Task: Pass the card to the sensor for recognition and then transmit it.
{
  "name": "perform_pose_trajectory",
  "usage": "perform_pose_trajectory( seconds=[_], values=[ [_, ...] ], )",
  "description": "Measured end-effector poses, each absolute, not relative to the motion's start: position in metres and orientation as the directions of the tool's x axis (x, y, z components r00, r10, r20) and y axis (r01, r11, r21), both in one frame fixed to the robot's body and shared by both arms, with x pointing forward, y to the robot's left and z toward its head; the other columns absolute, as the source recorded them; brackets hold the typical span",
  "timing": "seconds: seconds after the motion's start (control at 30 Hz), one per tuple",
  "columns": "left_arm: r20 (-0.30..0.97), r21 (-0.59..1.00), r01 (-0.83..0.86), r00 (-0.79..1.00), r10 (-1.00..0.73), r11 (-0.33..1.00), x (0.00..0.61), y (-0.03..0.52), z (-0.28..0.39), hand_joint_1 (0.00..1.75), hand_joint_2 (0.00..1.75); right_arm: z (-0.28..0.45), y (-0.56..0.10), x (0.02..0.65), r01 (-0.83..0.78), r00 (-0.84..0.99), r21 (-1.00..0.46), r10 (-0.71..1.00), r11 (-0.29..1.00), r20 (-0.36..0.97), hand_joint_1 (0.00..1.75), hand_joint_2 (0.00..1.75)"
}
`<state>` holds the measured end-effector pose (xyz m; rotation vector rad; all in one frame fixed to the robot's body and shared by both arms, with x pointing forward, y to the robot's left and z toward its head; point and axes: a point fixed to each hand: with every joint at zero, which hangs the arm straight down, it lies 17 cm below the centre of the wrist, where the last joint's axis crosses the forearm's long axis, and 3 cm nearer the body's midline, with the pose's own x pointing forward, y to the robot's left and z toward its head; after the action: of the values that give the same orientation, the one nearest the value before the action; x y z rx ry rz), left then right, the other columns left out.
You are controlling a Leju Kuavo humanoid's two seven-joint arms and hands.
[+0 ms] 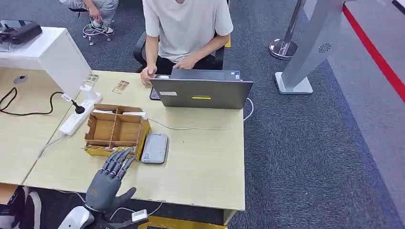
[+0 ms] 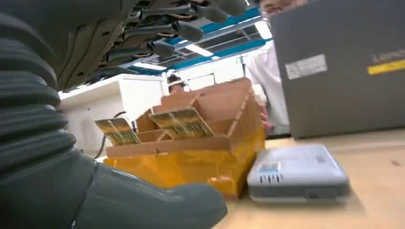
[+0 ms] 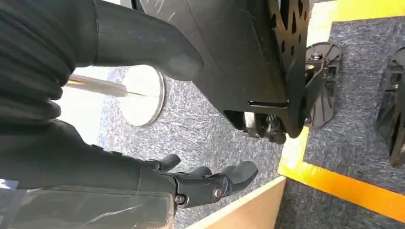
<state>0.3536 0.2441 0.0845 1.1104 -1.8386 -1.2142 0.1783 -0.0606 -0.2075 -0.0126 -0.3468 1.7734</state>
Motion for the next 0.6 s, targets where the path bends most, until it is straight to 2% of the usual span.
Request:
perform_pose_trajectory(
  seconds=[0.27, 0.6],
  values=[
    [0.071, 0.943, -0.280, -0.362, -0.929, 0.181, 0.368, 0.265, 0.071, 0.00, 1.75, -0.207, -0.060, 0.179, -0.948, -0.248, -0.245, 0.953, -0.202, 0.175, 0.00, 1.75],
    [0.061, 0.940, -0.293, -0.361, -0.930, 0.176, 0.377, 0.264, 0.072, 0.00, 1.75, -0.207, -0.062, 0.179, -0.945, -0.262, -0.242, 0.951, -0.218, 0.166, 0.00, 1.75]
  ],
)
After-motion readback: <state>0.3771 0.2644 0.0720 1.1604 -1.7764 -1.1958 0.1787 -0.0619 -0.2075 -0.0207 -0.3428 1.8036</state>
